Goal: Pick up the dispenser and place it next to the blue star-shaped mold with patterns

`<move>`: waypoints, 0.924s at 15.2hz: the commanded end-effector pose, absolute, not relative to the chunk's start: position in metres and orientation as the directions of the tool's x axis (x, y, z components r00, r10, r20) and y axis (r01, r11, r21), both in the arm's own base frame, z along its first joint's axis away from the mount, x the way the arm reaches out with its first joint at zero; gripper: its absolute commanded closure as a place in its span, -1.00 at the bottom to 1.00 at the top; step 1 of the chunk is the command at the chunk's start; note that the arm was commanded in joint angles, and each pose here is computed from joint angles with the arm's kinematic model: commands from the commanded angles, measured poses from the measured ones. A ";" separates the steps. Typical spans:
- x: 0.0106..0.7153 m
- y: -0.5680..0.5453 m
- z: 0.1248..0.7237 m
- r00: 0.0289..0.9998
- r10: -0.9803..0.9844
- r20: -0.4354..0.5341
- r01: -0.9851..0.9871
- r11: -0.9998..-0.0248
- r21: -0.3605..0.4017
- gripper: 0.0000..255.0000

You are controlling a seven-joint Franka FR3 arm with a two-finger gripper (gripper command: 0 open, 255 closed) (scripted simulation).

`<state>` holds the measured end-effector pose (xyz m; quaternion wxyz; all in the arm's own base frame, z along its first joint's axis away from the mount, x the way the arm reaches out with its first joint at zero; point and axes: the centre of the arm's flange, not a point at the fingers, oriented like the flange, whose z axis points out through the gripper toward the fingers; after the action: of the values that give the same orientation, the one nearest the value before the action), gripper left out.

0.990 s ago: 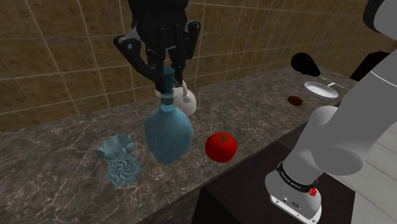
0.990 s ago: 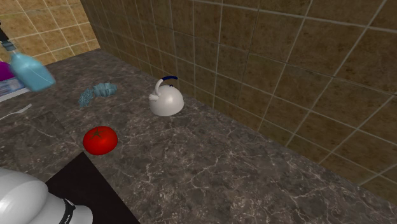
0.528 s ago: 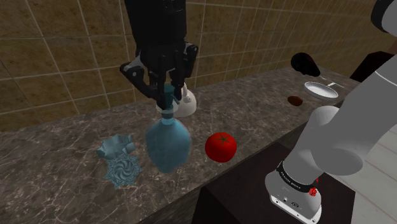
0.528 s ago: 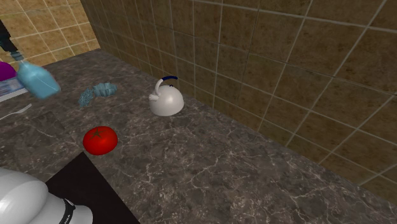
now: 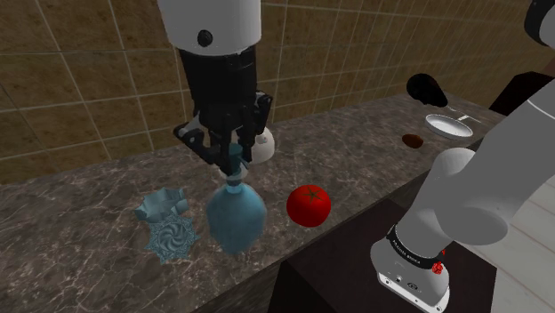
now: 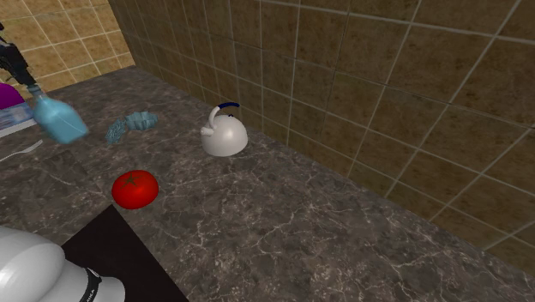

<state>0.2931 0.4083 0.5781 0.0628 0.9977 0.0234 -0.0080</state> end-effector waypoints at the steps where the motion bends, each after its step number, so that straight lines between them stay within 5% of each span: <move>1: 0.292 0.408 0.568 0.999 0.046 -0.018 0.048 -0.991 0.124 1.00; 14: 0.292 0.408 0.499 0.999 0.046 -0.018 0.048 -0.991 0.124 1.00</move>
<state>0.2935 0.4078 0.5048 0.0628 0.9977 0.0234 -0.0080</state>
